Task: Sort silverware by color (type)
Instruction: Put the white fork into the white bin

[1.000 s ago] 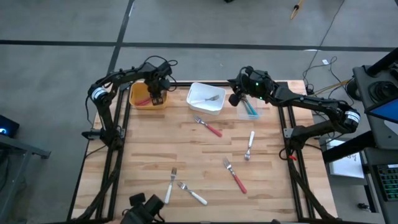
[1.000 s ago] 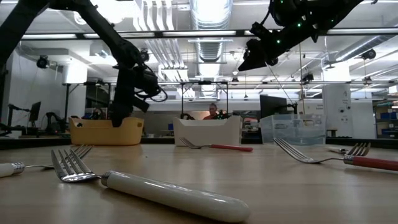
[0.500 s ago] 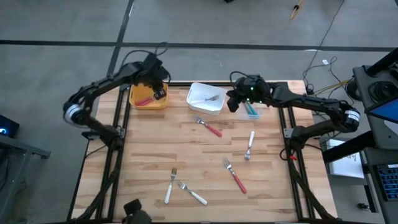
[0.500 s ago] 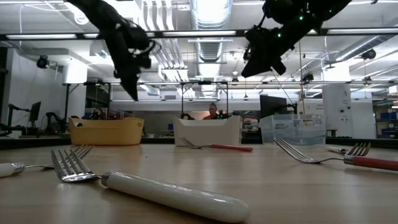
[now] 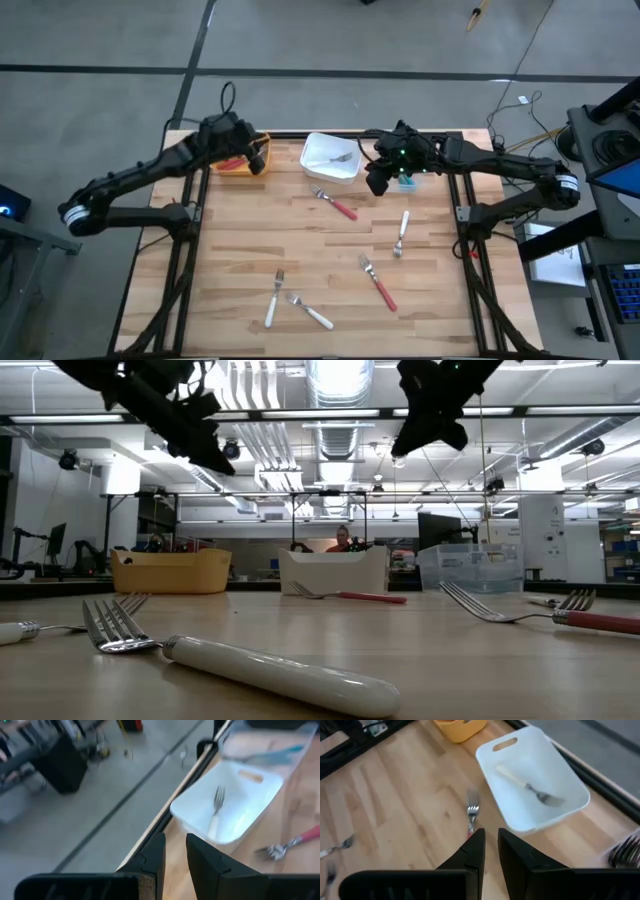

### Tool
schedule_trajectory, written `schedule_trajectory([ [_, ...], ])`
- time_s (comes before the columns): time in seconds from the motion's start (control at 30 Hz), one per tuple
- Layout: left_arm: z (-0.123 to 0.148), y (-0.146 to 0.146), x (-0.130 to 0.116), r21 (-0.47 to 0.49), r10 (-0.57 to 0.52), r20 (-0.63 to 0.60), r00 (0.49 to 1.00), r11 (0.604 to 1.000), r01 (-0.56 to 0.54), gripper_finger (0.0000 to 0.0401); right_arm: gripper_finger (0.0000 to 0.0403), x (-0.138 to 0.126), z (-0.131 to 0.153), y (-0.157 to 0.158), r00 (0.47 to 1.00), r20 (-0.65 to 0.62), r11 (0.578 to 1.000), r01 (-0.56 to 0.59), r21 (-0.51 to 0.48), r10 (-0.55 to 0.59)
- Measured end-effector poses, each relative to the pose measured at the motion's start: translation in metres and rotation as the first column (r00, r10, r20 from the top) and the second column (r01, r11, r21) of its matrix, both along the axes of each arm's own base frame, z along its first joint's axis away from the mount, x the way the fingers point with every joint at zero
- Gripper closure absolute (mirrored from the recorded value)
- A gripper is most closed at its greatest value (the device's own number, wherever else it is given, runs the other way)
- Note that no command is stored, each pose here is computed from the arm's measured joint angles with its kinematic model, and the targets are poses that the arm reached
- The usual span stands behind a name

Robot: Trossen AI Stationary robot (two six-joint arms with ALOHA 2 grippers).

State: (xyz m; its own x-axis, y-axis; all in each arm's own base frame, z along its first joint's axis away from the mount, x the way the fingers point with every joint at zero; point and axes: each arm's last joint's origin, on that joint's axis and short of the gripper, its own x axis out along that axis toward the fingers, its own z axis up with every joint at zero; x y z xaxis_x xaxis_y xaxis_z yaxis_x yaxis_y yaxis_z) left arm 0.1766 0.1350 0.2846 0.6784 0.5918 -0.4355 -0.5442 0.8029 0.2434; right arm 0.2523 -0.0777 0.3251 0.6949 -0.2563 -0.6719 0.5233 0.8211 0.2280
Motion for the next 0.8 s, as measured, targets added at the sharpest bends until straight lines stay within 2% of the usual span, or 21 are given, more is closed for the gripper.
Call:
schedule_trajectory([
  [0.13,-0.006,-0.009,-0.003,0.038,-0.017,0.085,0.996,0.999,0.014,0.0342,0.0360,-0.004,0.004,0.009,0.999,-0.049,0.998,0.021,0.065,-0.018],
  [0.23,-0.009,-0.011,-0.005,0.046,-0.020,0.105,0.994,0.999,0.015,0.0342,0.0360,-0.007,0.000,0.016,0.994,-0.110,0.993,0.031,0.111,-0.018],
  [0.37,-0.009,-0.011,-0.005,0.044,-0.016,0.119,0.993,0.999,0.010,0.0342,0.0360,-0.016,-0.008,0.025,0.966,-0.250,0.991,-0.039,0.126,0.070],
  [0.5,-0.010,-0.010,-0.003,0.040,-0.015,0.114,0.993,0.999,0.010,0.0342,0.0360,-0.030,-0.019,0.031,0.882,-0.428,0.980,-0.163,0.116,0.198],
  [0.6,-0.010,-0.010,-0.002,0.043,-0.016,0.114,0.993,0.999,0.011,0.0342,0.0360,-0.036,-0.027,0.033,0.814,-0.507,0.959,-0.261,0.114,0.282],
  [0.67,-0.011,-0.009,-0.002,0.043,-0.016,0.111,0.994,0.999,0.012,0.0342,0.0360,-0.038,-0.033,0.034,0.766,-0.541,0.931,-0.350,0.102,0.348],
  [0.8,-0.013,-0.008,-0.001,0.036,-0.016,0.102,0.995,0.999,0.012,0.0342,0.0360,-0.039,-0.046,0.037,0.649,-0.594,0.840,-0.536,0.086,0.475],
])
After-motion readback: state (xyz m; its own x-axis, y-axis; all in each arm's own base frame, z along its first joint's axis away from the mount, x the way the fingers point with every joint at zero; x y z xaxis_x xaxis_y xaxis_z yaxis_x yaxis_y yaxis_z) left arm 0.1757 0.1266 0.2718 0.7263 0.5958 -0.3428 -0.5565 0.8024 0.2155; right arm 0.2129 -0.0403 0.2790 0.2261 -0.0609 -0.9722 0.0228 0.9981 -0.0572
